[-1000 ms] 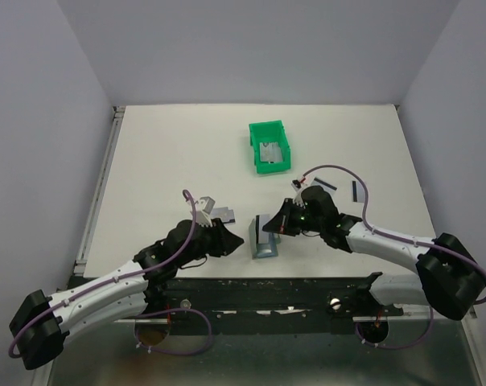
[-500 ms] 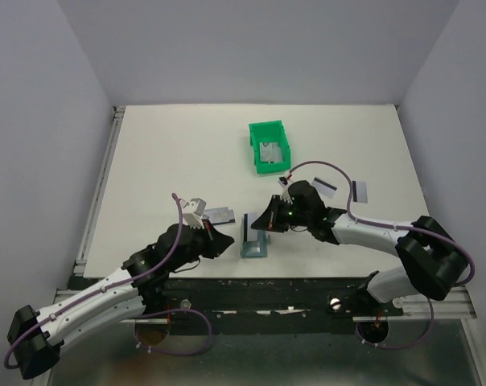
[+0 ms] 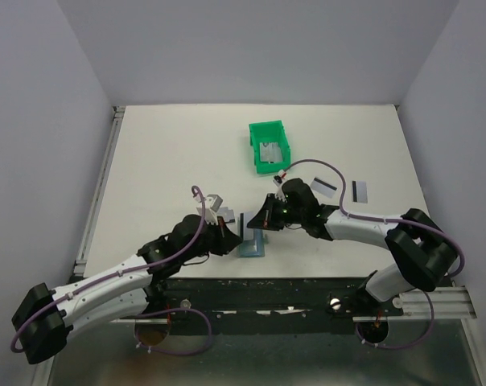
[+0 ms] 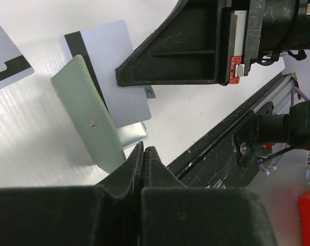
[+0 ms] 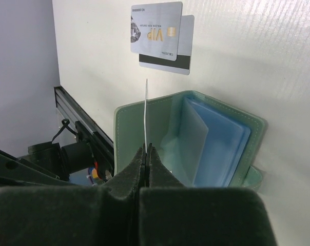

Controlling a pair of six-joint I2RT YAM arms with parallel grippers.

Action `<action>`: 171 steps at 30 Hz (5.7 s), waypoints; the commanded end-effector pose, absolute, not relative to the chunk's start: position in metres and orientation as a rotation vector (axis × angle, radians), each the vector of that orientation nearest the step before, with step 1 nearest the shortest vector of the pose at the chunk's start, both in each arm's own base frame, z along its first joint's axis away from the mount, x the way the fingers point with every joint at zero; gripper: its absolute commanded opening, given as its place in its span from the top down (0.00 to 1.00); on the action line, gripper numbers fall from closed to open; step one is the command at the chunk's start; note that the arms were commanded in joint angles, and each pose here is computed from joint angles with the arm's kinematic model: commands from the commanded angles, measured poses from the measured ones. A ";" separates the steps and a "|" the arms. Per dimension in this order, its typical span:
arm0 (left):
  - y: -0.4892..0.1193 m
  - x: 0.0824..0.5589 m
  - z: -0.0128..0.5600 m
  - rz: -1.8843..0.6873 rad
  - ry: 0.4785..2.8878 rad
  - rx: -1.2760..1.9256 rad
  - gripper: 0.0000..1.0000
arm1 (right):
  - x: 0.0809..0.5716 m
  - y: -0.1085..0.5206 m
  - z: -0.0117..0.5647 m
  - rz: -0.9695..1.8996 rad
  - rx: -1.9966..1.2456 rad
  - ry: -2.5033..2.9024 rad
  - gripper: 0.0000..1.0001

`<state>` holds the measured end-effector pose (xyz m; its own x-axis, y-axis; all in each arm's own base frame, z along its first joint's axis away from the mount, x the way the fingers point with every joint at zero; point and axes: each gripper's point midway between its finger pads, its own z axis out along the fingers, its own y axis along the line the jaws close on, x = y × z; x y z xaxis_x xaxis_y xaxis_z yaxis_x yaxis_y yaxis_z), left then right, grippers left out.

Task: Put the credit cards into the card holder
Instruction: Insert the credit card into the card holder.

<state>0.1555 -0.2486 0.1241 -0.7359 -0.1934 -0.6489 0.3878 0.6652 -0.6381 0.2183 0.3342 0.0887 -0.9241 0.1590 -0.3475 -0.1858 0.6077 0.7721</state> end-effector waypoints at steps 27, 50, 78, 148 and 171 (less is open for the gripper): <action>-0.239 0.161 0.077 -0.815 2.356 0.214 1.00 | 0.226 0.326 0.108 1.163 -0.032 2.388 1.00; -0.233 0.153 0.056 -0.805 2.412 0.186 1.00 | 0.218 0.276 0.083 0.799 0.001 2.548 0.99; -0.238 0.155 0.058 -0.822 2.409 0.197 1.00 | 0.223 0.284 0.063 0.774 0.023 2.608 0.99; -0.238 0.155 0.053 -0.813 2.414 0.199 1.00 | 0.229 0.308 0.060 0.892 0.042 2.604 1.00; -0.241 0.152 0.051 -0.837 2.430 0.213 1.00 | 0.228 0.327 0.068 1.044 0.045 2.570 0.99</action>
<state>0.1517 -0.2381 0.0489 -0.8339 -0.0253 -0.5514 0.3096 0.8056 -0.5051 0.2301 0.3178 0.0654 -0.9277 0.1685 -0.3332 -0.0956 0.7554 0.6482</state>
